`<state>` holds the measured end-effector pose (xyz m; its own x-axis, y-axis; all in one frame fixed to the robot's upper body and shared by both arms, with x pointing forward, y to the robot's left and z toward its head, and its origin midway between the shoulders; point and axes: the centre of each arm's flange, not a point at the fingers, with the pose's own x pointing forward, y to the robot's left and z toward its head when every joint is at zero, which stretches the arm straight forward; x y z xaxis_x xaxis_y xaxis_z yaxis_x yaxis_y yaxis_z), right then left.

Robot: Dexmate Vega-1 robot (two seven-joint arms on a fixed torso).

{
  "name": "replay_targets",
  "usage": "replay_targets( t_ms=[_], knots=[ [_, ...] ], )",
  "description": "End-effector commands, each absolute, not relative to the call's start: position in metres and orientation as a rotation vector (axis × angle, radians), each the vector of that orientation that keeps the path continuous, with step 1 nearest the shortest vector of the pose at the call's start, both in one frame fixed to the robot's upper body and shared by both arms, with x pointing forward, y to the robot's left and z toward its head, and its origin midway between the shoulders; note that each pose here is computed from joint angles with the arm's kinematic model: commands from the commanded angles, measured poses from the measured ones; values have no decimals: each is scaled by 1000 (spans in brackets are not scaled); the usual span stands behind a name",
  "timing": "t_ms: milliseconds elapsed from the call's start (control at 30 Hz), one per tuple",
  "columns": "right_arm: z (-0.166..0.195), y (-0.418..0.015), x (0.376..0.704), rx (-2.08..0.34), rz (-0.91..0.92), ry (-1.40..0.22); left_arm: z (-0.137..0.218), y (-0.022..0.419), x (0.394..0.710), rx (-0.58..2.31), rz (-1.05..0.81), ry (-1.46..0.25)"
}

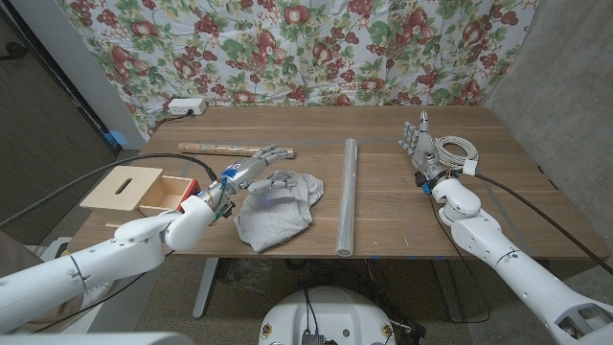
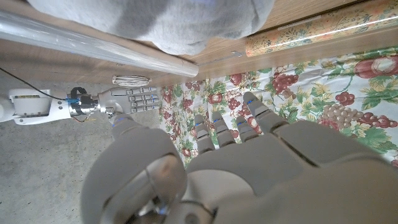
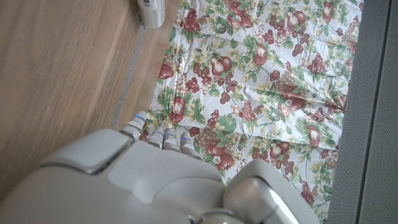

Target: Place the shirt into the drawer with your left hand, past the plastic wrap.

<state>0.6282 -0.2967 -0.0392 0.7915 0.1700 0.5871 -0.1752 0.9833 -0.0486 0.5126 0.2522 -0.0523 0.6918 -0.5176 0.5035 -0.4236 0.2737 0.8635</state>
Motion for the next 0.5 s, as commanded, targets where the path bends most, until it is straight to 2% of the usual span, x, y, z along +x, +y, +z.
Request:
replay_targets(
  t_ms=[33,500],
  knots=[
    [-41,-296,628,8,187,-628,-63,258,510,1353,-70,-899],
    [-42,-296,625,9,185,-627,-70,261,511,1315,-85,-923]
  ],
)
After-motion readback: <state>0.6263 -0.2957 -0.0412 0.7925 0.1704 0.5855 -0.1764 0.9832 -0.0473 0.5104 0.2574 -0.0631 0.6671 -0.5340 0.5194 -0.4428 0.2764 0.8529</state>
